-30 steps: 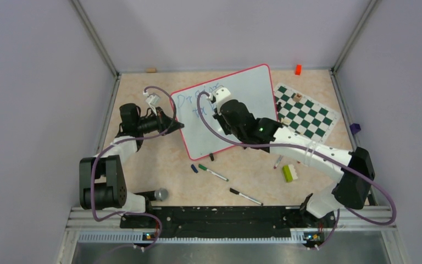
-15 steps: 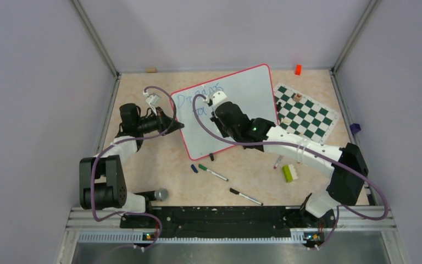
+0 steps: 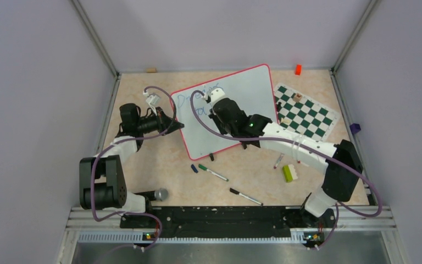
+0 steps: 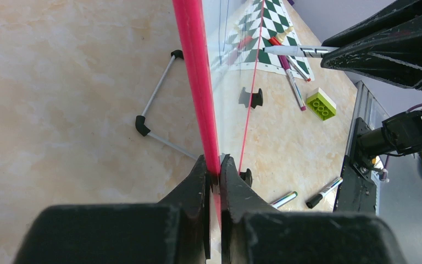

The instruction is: Write a sentence on the whiteboard

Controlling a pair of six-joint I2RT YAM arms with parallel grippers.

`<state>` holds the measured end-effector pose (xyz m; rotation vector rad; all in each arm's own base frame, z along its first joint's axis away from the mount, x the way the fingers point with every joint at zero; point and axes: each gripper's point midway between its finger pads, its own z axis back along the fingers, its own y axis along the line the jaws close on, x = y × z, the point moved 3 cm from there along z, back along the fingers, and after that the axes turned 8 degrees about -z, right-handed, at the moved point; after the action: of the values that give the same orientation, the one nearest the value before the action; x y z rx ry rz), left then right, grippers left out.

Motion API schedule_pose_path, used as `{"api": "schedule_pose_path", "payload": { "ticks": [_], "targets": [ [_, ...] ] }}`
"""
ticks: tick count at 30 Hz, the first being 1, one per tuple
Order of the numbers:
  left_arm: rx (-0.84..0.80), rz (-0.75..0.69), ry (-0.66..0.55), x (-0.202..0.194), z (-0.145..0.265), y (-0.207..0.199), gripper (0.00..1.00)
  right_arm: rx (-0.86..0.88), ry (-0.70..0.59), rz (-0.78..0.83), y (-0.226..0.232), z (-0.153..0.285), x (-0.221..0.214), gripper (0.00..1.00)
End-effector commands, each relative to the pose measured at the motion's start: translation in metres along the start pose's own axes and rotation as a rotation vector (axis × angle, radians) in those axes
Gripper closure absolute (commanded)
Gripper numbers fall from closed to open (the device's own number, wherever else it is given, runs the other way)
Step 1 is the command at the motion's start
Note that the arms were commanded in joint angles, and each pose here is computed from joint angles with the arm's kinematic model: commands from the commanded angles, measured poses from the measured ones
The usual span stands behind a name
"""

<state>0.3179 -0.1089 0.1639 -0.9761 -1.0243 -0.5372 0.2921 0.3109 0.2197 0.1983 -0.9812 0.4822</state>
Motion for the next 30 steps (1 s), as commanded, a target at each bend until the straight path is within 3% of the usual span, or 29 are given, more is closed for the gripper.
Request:
{"api": "schedule_pose_path", "payload": {
  "ticks": [1,30],
  "targets": [
    [0.038,-0.120,0.014,-0.007,-0.003,0.008,1.00,0.004,-0.060,-0.040,-0.003,0.002,0.027,1.00],
    [0.038,-0.119,0.015,-0.007,-0.003,0.008,1.00,0.045,0.017,-0.002,0.001,-0.012,0.013,1.00]
  ]
}}
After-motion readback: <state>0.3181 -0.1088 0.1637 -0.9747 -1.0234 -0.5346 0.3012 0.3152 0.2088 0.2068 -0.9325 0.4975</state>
